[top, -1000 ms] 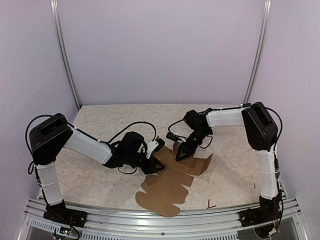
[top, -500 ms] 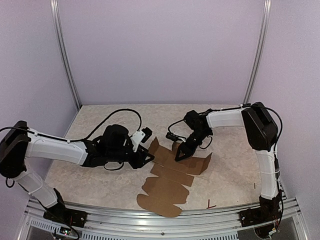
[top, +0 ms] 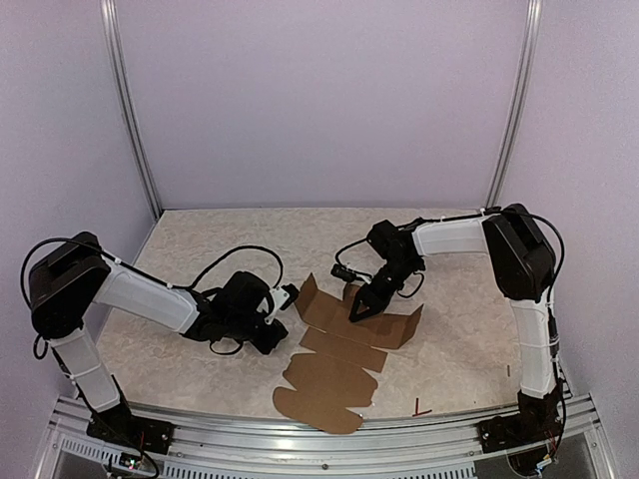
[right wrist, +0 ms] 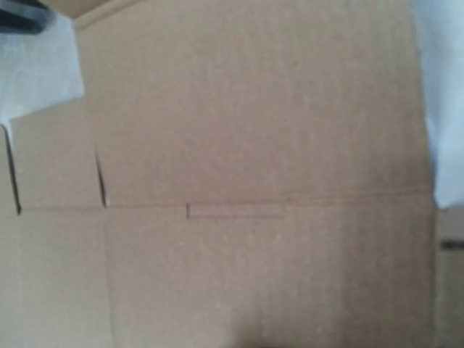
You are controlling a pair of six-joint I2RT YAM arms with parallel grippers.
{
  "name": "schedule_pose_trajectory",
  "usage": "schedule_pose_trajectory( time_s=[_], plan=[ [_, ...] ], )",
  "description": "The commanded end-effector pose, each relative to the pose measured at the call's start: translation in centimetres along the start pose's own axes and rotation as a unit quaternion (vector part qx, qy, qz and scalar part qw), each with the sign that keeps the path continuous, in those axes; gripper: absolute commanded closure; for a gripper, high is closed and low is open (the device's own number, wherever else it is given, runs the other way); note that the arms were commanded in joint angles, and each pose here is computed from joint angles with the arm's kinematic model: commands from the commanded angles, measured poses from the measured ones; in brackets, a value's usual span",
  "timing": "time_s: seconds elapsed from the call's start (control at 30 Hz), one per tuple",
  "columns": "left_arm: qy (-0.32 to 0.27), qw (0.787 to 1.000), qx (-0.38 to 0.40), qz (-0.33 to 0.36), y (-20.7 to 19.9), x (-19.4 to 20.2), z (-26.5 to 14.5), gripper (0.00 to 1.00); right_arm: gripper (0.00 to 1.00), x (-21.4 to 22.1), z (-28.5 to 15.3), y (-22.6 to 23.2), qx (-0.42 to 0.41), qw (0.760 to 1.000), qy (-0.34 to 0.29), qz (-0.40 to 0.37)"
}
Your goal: Fold the paper box
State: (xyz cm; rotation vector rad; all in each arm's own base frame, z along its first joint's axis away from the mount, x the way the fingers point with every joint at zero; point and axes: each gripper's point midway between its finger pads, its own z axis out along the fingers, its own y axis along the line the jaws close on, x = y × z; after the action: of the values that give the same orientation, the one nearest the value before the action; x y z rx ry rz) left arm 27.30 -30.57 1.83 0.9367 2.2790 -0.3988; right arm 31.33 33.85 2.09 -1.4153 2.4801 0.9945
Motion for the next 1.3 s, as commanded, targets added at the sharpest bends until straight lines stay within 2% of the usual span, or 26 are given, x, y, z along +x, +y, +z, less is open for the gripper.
schedule_pose_trajectory(
  time_s=[0.0, 0.27, 0.7, 0.87, 0.93, 1.0, 1.13, 1.27],
  plan=[
    [0.010, 0.999, 0.023, 0.034, -1.5, 0.8, 1.2, 0.89, 0.87, 3.9, 2.3, -1.3, 0.025, 0.998, 0.062, 0.021],
    [-0.005, 0.994, 0.082, 0.070, -4.5, -0.1, 1.6, 0.90, 0.87, 4.1, 2.4, -1.5, 0.025, 0.997, 0.065, 0.023],
    [-0.085, 0.986, 0.125, 0.070, -6.3, -4.7, -1.0, 0.89, 0.87, 4.2, 2.6, -1.5, 0.025, 0.997, 0.068, 0.025],
    [-0.093, 0.984, 0.137, 0.069, -6.8, -5.5, -0.9, 0.88, 0.87, 4.3, 2.6, -1.6, 0.026, 0.997, 0.069, 0.025],
    [-0.079, 0.988, 0.122, 0.046, -6.2, -5.6, -0.8, 0.84, 0.86, 4.2, 2.5, -1.5, 0.026, 0.997, 0.068, 0.025],
    [-0.053, 0.993, 0.108, 0.006, -5.6, -5.6, -0.9, 0.69, 0.86, 3.9, 2.1, -1.4, 0.029, 0.997, 0.064, 0.021],
    [-0.018, 0.991, 0.109, -0.078, -5.8, -4.8, -2.2, 0.52, 0.86, 3.2, 1.3, -1.3, 0.040, 0.998, 0.055, 0.011],
    [0.012, 0.979, 0.115, -0.170, -6.2, -3.9, -3.3, 0.47, 0.86, 2.7, 0.7, -1.1, 0.044, 0.998, 0.049, 0.004]
  ],
)
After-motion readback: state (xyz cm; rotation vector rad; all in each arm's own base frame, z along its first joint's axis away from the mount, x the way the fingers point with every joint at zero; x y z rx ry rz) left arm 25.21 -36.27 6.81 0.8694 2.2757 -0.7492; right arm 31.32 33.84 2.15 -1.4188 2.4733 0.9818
